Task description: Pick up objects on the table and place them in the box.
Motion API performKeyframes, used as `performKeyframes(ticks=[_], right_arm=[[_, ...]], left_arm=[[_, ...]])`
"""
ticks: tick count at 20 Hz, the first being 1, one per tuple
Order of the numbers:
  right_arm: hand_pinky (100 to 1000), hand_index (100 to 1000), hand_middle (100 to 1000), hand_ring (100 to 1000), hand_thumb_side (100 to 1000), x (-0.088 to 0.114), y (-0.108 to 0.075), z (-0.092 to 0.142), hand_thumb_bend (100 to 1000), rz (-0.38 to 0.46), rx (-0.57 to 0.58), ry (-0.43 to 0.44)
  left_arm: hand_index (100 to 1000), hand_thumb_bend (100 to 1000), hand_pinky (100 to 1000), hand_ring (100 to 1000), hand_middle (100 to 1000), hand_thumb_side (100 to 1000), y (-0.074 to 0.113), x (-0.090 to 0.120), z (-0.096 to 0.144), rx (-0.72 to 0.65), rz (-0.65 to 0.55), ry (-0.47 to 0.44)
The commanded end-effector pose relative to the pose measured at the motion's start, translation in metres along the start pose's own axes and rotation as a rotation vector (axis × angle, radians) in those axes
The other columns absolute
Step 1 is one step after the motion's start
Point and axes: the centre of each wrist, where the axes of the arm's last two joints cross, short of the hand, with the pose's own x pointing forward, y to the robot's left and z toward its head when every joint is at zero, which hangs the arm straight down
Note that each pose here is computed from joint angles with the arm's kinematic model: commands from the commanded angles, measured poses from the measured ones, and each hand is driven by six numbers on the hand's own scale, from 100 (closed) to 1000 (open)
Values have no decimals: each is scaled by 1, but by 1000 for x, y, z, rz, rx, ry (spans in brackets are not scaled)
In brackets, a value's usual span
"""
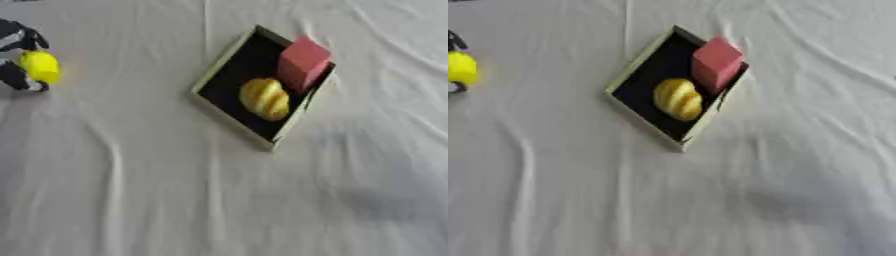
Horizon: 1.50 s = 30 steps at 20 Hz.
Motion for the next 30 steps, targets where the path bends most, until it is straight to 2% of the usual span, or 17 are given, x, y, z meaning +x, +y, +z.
performKeyframes(ticks=[1,5,8,12,15,18,22,25,27,30], right_arm=[[1000,775,636,862,470,5,-1,-6,100,-4,10,-18],[1000,775,636,861,470,5,-1,-6,100,-9,10,-13],[1000,776,635,861,470,5,-1,-6,100,-14,11,-6],[1000,777,634,861,470,5,-2,-5,100,-16,11,1],[1000,777,634,861,470,5,-2,-5,100,-16,8,1],[1000,777,633,860,470,5,-3,-4,100,-15,8,0],[1000,777,633,860,470,6,-5,-3,100,-11,7,-6],[1000,777,633,859,470,6,-6,-3,100,-14,7,-10],[1000,777,633,858,470,6,-6,-3,100,-19,8,-13],[1000,778,633,858,470,7,-6,-3,100,-25,7,-15]], left_arm=[[726,519,757,699,554,100,21,-13,9,41,-56,62],[667,473,689,625,504,100,21,-12,9,33,-82,67],[602,377,634,578,455,100,22,-10,9,44,-82,57],[555,342,598,549,424,109,25,-6,11,92,-65,30],[545,329,590,543,420,111,36,3,17,147,-67,-23],[536,316,586,540,423,100,55,19,28,221,-98,-109],[539,304,580,538,426,100,84,63,48,332,-162,-289],[541,265,577,534,425,100,101,116,65,420,-189,-487],[545,226,575,533,426,100,106,154,73,453,-188,-622],[548,184,570,532,427,100,107,201,80,453,-179,-775]])
